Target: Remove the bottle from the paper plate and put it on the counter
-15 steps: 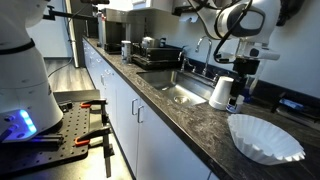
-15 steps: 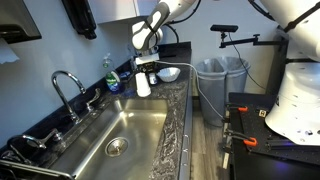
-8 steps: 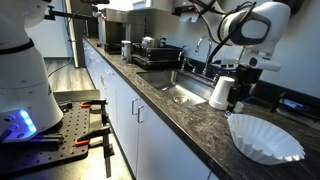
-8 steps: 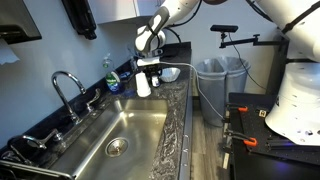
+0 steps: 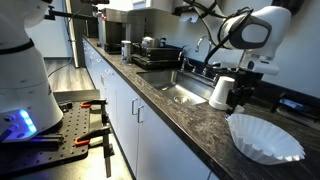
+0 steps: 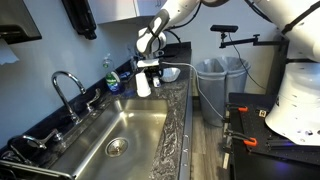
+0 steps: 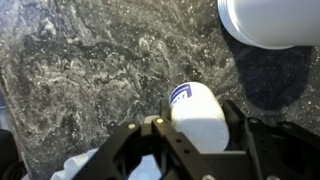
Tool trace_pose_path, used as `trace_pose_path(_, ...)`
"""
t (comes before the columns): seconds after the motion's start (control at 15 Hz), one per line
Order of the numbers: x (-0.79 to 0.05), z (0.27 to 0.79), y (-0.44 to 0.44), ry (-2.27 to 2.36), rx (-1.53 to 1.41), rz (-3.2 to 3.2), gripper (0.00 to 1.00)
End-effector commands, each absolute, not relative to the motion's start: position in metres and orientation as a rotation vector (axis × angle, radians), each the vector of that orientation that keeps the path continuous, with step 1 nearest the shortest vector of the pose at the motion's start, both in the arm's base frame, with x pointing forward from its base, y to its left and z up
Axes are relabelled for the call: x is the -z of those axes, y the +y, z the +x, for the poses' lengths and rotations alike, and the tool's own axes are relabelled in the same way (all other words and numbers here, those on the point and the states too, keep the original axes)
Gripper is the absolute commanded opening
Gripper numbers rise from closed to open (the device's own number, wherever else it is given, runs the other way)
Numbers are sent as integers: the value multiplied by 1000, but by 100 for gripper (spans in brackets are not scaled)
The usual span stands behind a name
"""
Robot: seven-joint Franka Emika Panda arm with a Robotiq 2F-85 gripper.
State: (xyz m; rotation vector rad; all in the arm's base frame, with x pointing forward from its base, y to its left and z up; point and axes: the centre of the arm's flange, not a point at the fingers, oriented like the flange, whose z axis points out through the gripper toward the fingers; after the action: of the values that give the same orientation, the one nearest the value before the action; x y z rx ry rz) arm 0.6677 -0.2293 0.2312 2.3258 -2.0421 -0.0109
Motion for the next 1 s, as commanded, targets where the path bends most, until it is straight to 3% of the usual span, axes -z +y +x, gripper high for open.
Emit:
trace_pose_path(0.0,-237,670,-226,-2081,-16,2285,87)
trace_pose_path(0.13,-243,667,-223,-2075,-17,2295,99)
trace_pose_path(0.93,-339,614,-187,-1922,-82,2408,100)
